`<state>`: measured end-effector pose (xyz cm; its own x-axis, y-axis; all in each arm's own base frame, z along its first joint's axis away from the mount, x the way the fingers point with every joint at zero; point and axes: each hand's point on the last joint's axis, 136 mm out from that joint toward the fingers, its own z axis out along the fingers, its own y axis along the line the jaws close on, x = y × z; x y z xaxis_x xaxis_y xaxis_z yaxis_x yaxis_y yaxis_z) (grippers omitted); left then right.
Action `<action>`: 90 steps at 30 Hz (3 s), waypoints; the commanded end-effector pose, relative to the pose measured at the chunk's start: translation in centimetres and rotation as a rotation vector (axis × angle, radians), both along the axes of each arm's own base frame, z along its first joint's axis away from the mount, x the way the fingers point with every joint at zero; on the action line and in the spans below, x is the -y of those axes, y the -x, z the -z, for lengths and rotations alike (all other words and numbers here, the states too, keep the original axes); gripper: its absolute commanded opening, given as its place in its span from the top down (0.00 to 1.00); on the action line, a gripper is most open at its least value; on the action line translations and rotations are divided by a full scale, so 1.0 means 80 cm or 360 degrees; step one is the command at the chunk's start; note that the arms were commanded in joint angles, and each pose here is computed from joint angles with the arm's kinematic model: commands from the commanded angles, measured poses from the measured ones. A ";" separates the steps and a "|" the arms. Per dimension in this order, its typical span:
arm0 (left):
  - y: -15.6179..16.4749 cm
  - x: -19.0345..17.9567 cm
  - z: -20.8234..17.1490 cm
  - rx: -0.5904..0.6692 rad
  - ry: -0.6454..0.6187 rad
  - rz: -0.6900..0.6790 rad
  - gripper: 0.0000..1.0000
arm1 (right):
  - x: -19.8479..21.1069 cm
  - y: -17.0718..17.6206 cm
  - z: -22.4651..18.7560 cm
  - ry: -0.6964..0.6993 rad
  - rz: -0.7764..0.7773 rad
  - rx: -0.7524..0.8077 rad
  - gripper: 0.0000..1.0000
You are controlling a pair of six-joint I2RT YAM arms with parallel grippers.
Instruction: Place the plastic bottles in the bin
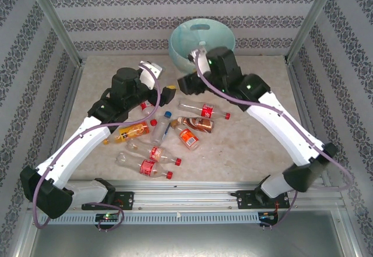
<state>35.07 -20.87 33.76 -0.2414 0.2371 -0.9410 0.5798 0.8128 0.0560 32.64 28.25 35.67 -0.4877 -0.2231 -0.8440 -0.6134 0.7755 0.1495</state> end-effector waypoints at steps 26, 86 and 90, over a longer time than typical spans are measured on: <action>0.067 -0.065 0.176 -0.0698 -0.0044 -0.0361 0.13 | -0.063 0.011 0.293 0.0509 0.0049 -0.0727 0.45; 0.067 -0.087 0.146 -0.0505 -0.0033 -0.0435 0.10 | -0.084 -0.001 0.365 0.0651 0.0020 -0.0952 0.67; 0.067 -0.088 0.142 -0.0493 -0.0026 -0.0437 0.10 | -0.079 -0.002 0.347 0.0624 0.0035 -0.0880 0.70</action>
<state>29.21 -14.31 21.02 -0.6008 0.1567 -0.7839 0.3479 0.9341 -0.0799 32.39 34.60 5.12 -0.8497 -0.4635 -0.2514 -0.5075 0.8483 0.1509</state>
